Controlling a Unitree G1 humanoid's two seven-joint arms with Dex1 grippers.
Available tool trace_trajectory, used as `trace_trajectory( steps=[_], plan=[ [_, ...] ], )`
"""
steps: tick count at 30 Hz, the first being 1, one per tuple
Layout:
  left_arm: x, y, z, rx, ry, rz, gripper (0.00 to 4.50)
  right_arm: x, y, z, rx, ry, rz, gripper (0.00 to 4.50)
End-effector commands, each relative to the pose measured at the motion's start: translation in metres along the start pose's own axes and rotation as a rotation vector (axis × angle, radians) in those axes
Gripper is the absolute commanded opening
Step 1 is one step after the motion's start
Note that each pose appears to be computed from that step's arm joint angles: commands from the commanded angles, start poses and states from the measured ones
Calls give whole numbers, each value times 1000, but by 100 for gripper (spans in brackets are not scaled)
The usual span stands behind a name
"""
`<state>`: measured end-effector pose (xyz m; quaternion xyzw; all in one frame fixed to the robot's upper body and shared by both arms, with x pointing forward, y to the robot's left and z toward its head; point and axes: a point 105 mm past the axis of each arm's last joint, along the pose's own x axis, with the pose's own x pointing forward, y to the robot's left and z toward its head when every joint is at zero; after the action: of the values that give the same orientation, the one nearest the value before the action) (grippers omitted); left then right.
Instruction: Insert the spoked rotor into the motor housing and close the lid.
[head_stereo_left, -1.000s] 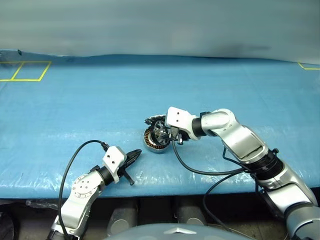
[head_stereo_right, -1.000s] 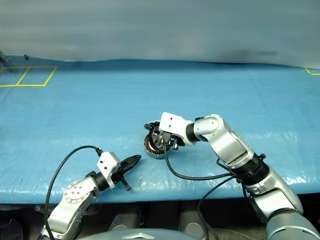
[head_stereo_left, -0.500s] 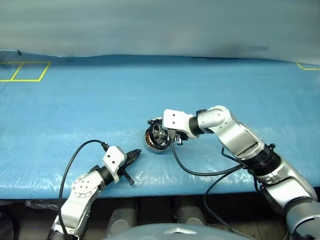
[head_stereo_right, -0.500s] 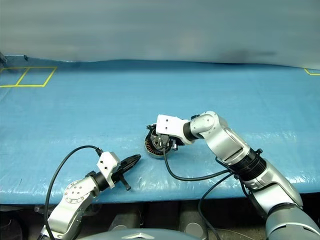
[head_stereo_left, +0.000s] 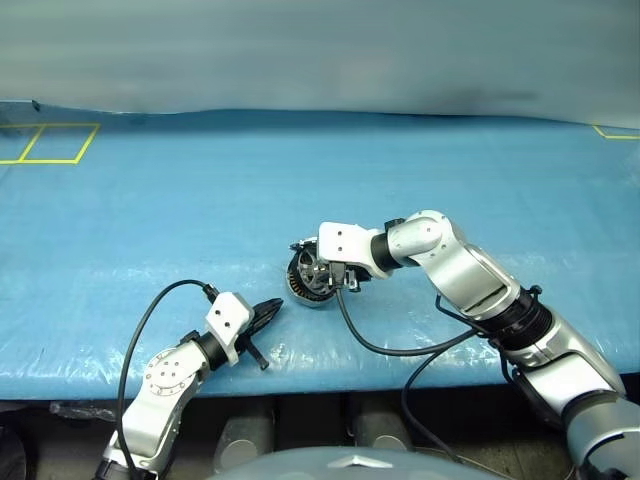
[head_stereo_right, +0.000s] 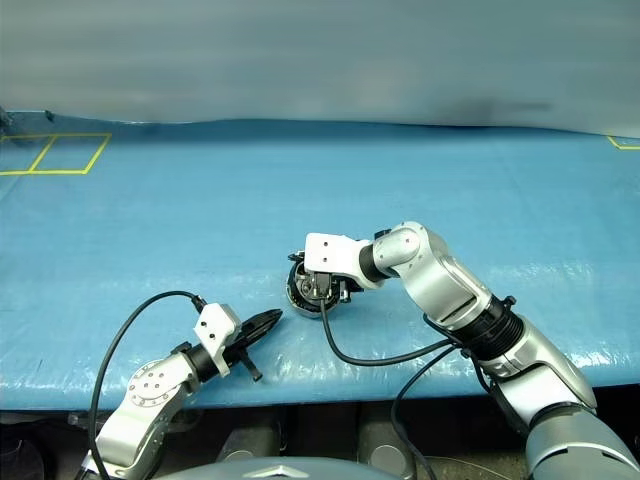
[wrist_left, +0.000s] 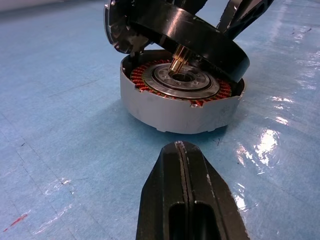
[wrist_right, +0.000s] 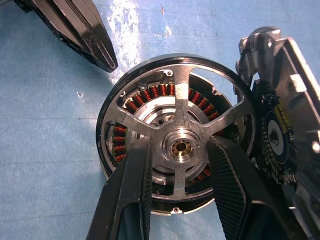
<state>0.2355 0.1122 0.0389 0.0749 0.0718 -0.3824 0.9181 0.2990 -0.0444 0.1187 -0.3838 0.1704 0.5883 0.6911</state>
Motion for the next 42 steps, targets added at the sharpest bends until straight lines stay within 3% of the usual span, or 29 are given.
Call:
trace_trajectory(
  steps=[1, 17, 42],
  plan=[
    [2, -1, 11, 22, -44, -11, 0, 0, 5, 7, 13, -36, 22, 133],
    [2, 0, 6, 14, -34, -17, 0, -10, 4, 22, 2, -88, 13, 133],
    [2, -2, 4, 12, -38, -22, 0, -5, -2, -4, 4, 21, 5, 133]
  ],
)
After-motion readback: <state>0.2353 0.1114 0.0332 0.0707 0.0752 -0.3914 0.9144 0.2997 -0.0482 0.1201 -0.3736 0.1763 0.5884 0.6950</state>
